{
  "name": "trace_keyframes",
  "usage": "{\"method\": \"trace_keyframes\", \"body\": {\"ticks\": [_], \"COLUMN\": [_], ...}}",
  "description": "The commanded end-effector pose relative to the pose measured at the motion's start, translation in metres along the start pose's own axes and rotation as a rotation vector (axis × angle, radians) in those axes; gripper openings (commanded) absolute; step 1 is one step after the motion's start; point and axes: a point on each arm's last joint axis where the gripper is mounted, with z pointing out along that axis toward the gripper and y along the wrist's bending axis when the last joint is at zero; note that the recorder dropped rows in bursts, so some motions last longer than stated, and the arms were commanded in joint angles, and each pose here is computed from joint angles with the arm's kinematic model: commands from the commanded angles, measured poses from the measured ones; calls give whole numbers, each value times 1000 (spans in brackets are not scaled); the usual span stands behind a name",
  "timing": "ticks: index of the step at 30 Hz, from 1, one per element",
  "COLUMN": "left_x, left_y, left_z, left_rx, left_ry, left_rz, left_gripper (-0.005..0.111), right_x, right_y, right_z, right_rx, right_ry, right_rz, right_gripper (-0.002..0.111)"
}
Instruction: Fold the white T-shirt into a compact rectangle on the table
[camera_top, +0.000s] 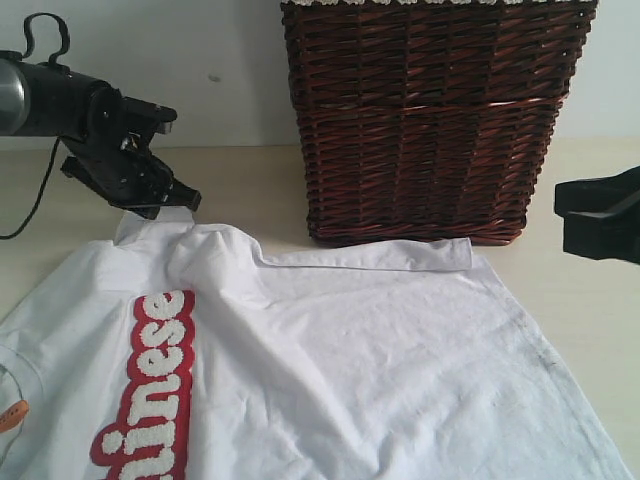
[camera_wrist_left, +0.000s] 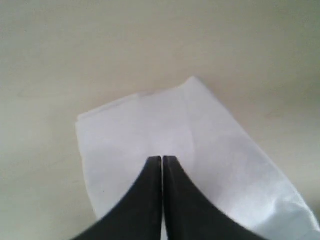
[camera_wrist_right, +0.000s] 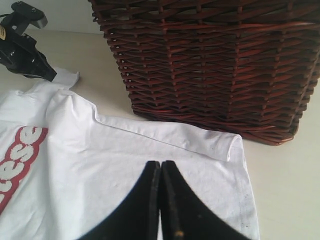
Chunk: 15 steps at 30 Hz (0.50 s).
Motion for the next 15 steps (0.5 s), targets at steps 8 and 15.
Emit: {"method": "trace_keyframes", "body": {"ticks": [8, 15], "left_x": [6, 3], "left_y": [0, -1], "left_z": [31, 55], "left_rx": [7, 4], "left_ry": [5, 2], "left_rz": [-33, -25], "left_gripper": [2, 2], "right_x": [0, 0], "right_y": [-1, -1], "right_z": [-1, -1], "right_rx": [4, 4], "right_ry": [-7, -7], "right_rz": [-6, -6], "right_gripper": [0, 0]}}
